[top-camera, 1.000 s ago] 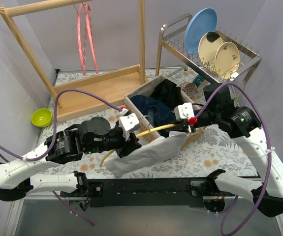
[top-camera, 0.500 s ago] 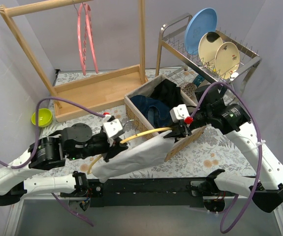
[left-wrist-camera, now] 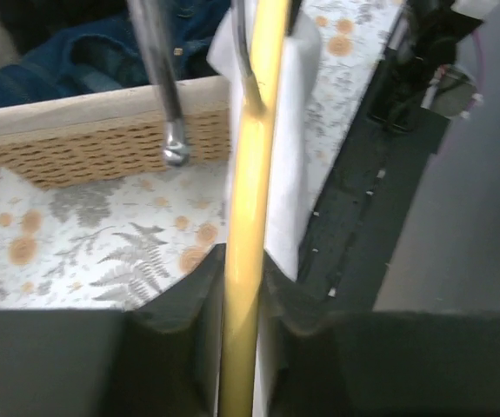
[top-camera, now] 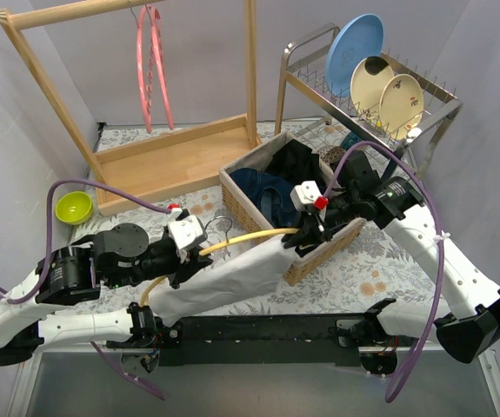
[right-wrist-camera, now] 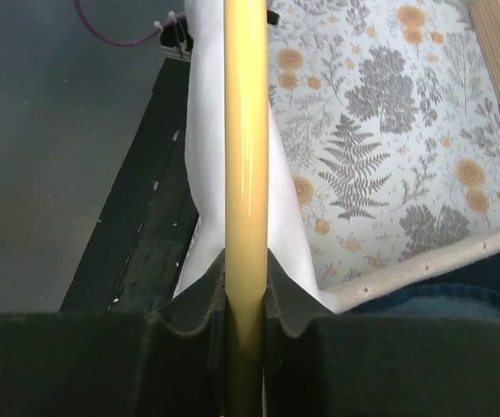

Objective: Place the skirt on the hanger
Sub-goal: Pass the hanger from the left arm to the right, then hang the hanger with skirt onto the clothesline

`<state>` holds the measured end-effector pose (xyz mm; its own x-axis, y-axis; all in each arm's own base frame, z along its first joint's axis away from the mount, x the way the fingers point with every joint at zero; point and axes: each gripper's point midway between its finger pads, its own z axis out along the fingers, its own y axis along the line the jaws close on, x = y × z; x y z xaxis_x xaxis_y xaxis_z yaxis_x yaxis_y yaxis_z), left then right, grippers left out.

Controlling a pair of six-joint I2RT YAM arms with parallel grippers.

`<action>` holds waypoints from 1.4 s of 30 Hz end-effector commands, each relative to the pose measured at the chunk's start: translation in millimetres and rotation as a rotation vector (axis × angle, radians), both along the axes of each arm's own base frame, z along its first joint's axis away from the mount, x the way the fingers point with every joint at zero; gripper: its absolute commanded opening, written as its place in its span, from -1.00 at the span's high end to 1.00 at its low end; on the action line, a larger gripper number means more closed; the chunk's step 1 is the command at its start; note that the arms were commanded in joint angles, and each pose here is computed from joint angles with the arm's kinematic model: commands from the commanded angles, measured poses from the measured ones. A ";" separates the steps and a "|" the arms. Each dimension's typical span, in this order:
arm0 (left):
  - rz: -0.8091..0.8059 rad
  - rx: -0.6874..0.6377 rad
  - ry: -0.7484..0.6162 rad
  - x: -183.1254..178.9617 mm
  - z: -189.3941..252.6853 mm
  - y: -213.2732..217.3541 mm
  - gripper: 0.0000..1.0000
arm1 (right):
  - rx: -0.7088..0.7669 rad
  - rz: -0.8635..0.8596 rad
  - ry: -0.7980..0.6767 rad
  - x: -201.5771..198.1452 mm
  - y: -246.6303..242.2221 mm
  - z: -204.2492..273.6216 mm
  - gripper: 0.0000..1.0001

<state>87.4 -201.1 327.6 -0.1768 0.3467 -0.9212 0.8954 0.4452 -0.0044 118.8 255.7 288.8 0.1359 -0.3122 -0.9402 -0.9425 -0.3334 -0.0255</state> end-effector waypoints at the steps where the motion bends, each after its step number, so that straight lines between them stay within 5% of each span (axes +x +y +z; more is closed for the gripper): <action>1: 0.201 -0.143 -0.099 31.5 44.6 17.5 0.29 | -0.041 -0.189 0.015 23.9 -4.3 2.3 0.97; 2: 0.245 -0.150 -0.109 37.6 46.6 21.6 -0.28 | -0.022 -0.253 -0.033 40.8 -4.0 7.8 0.97; 5: 0.308 -0.157 -0.123 45.3 49.1 29.9 -0.82 | 0.018 -0.394 -0.026 70.8 -15.8 27.8 0.97; 17: 0.390 -0.270 -0.094 41.3 47.0 63.4 -0.96 | 0.259 -0.917 -0.181 189.7 -33.2 160.2 0.97; 23: 0.407 -0.292 -0.057 40.7 17.5 62.1 -0.96 | 0.351 -1.037 -0.203 246.2 -12.8 224.0 0.97; 29: 0.422 -0.223 -0.043 47.6 -3.6 46.5 -0.96 | 0.403 -1.115 -0.217 308.8 27.8 232.8 0.97; 42: 0.429 -0.197 -0.047 52.9 -10.7 35.7 -0.97 | 0.610 -1.210 -0.263 373.1 47.0 253.8 0.97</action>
<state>135.9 -163.9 315.6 -0.2234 0.0872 -0.9708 0.6513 0.7543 -0.0821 499.2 313.6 435.3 -0.0055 -0.0963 -0.9953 -0.6337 0.7703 -0.0710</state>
